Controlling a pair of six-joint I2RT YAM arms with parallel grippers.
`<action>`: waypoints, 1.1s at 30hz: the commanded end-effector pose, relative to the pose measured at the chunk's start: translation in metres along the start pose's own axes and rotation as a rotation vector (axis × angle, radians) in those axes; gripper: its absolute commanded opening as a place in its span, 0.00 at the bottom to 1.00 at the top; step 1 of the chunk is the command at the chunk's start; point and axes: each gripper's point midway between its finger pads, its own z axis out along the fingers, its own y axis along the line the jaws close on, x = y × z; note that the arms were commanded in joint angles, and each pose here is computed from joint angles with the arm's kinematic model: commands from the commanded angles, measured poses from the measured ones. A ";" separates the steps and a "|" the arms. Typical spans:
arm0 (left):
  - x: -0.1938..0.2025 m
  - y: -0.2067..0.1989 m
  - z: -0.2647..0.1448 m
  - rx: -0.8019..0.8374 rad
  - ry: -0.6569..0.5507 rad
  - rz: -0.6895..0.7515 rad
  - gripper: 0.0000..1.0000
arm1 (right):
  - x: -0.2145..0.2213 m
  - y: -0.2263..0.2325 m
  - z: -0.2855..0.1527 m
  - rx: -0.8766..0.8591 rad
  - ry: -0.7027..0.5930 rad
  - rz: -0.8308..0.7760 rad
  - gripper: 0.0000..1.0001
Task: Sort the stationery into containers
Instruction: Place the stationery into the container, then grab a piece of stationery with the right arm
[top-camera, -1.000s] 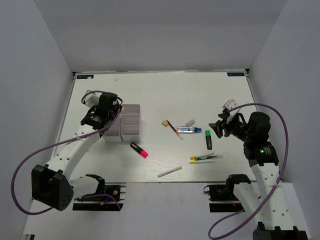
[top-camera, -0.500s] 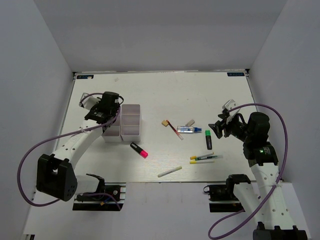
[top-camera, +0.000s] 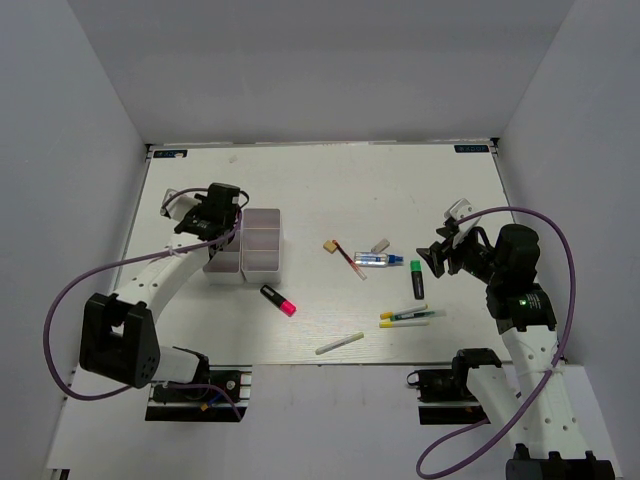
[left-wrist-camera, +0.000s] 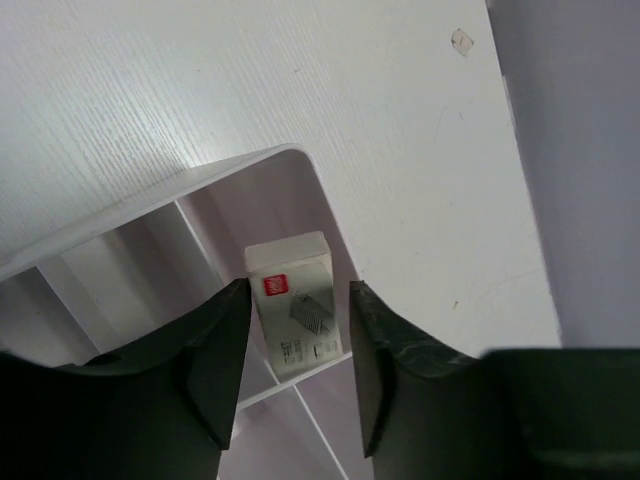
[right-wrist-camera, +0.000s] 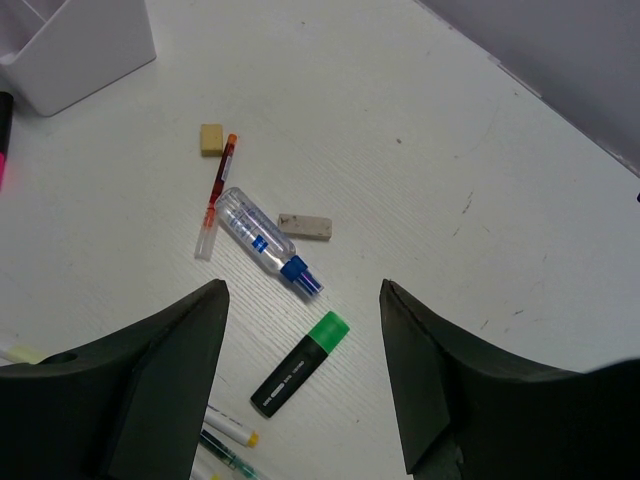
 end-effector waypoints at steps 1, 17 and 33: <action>-0.018 -0.020 -0.005 0.034 -0.042 -0.061 0.58 | -0.006 -0.002 0.000 0.006 -0.027 -0.019 0.68; -0.009 -0.085 -0.083 0.493 0.148 0.332 0.75 | 0.004 0.006 0.016 -0.108 -0.006 -0.065 0.68; 0.040 -0.005 -0.167 0.950 0.381 0.916 0.92 | 0.023 0.057 0.182 -0.443 0.381 0.060 0.88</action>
